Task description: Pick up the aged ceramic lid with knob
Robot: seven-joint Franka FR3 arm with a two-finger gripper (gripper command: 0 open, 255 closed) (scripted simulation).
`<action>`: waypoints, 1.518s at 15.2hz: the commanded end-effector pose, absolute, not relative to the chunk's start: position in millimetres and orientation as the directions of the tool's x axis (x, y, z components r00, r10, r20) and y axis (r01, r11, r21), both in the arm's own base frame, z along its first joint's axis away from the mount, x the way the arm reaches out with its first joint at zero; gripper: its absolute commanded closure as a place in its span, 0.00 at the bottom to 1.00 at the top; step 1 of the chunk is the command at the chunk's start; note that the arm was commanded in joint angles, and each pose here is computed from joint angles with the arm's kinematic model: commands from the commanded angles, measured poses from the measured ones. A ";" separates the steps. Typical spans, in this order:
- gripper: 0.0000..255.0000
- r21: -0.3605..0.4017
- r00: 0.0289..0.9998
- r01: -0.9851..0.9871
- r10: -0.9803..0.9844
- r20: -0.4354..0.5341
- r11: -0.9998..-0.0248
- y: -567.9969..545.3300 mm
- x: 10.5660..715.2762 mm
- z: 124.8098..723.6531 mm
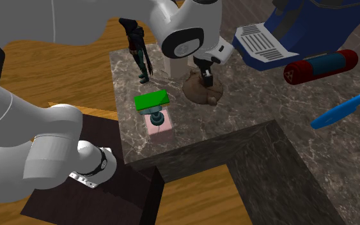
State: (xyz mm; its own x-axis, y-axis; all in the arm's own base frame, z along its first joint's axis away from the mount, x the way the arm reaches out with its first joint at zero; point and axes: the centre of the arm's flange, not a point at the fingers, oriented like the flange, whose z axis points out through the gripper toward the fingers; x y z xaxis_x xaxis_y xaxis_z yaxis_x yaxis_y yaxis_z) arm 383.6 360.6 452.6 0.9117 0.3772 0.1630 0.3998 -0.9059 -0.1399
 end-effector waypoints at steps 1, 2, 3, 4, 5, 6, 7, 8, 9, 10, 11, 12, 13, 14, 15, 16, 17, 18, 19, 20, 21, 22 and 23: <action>1.00 -0.140 0.912 0.400 0.377 0.164 -0.906 360.4 384.0 451.4; 1.00 -0.140 0.912 0.400 0.377 0.164 -0.906 360.4 384.2 451.3; 1.00 -0.140 0.912 0.400 0.377 0.164 -0.906 360.2 384.2 451.3; 1.00 -0.140 0.912 0.400 0.377 0.164 -0.906 360.2 384.2 451.2; 1.00 -0.140 0.912 0.400 0.377 0.164 -0.906 360.2 384.1 451.2; 1.00 -0.140 0.912 0.400 0.377 0.164 -0.906 360.2 384.1 451.2; 1.00 -0.140 0.912 0.400 0.377 0.164 -0.906 360.2 384.1 451.2; 1.00 -0.140 0.912 0.400 0.377 0.164 -0.906 360.2 384.1 451.2; 1.00 -0.140 0.912 0.400 0.377 0.164 -0.906 360.2 384.1 451.2; 1.00 -0.140 0.912 0.400 0.377 0.164 -0.906 360.0 383.7 450.3; 1.00 -0.140 0.912 0.400 0.377 0.164 -0.906 360.0 383.7 455.6; 1.00 -0.140 0.912 0.400 0.377 0.164 -0.906 360.0 383.6 460.9; 1.00 -0.140 0.912 0.400 0.377 0.164 -0.906 360.0 383.7 466.2; 1.00 -0.140 0.912 0.400 0.377 0.164 -0.906 360.0 383.7 471.4; 1.00 -0.140 0.912 0.400 0.377 0.164 -0.906 360.0 383.7 476.7; 1.00 -0.140 0.912 0.400 0.377 0.164 -0.906 360.0 383.7 482.0; 1.00 -0.140 0.912 0.400 0.377 0.164 -0.906 360.0 383.7 487.3; 1.00 -0.140 0.912 0.400 0.377 0.164 -0.906 360.0 383.7 492.6; 1.00 -0.140 0.912 0.400 0.377 0.164 -0.906 360.0 383.7 497.8; 1.00 -0.140 0.912 0.400 0.377 0.164 -0.906 360.0 383.7 503.1; 1.00 -0.140 0.912 0.400 0.377 0.164 -0.906 360.0 383.7 508.4; 1.00 -0.140 0.912 0.400 0.377 0.164 -0.906 360.0 383.7 513.7; 1.00 -0.140 0.912 0.400 0.377 0.164 -0.906 360.0 383.7 518.9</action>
State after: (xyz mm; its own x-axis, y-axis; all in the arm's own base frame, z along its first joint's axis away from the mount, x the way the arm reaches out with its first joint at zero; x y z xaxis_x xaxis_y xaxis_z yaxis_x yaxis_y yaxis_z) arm 383.7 360.1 511.7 0.9116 0.3773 0.1631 0.3999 -0.9058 -0.1399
